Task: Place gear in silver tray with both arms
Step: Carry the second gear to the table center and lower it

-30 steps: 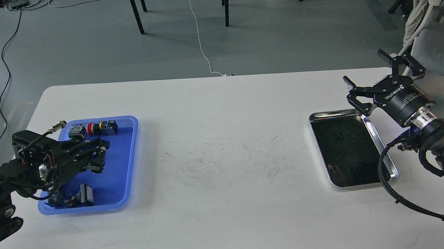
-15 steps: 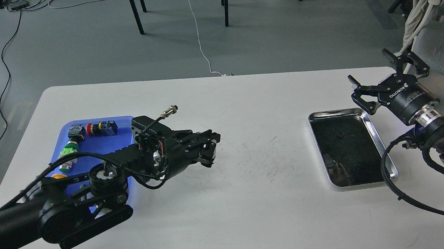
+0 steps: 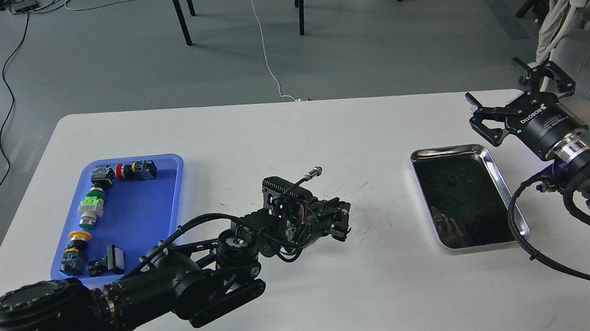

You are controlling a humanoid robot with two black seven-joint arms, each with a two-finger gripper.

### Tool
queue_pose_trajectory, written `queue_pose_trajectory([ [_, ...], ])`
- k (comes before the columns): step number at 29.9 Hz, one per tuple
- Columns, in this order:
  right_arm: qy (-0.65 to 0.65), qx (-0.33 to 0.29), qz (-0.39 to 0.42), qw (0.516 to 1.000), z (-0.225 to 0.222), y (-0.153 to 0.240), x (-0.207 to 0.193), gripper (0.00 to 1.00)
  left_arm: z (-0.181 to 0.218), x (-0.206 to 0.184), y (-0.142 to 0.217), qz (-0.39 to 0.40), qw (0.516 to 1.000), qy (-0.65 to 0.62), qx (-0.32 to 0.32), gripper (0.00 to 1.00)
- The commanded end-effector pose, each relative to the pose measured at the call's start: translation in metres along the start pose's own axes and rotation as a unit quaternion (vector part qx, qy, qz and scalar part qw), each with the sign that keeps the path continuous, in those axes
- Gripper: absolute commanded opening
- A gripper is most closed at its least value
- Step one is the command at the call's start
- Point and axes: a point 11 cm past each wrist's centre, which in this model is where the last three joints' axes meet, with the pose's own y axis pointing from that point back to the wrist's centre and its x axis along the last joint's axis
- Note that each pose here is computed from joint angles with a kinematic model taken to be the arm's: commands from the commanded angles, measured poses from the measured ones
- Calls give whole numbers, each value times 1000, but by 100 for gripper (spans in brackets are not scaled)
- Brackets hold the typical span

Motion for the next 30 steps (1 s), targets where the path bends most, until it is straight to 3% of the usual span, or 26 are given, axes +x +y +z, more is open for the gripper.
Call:
queue_pose_trajectory([
  [1, 0, 0, 0, 1000, 0, 0, 0, 97, 4, -15, 1, -9, 1000, -6, -5, 6],
  [7, 0, -3, 0, 1000, 2, 0, 0, 97, 11, -14, 2, 0, 1000, -8, -13, 9],
  [10, -1, -5, -2, 1000, 4, -1, -1, 98, 12, -13, 2, 6, 1000, -7, -13, 18],
  [12, -1, -6, -2, 1000, 5, -1, -1, 98, 12, -14, 2, 12, 1000, -3, -13, 36],
  [17, -2, -11, -2, 1000, 10, -2, -1, 98, 14, -10, 3, 39, 999, 7, -18, 96],
  [26, 64, -36, -26, 997, 9, -22, -24, 98, 14, 4, 5, 95, 993, 66, -22, 98],
  [30, 126, -80, -39, 988, 20, -44, -48, 98, 0, 44, 8, 155, 980, 129, -6, 98],
])
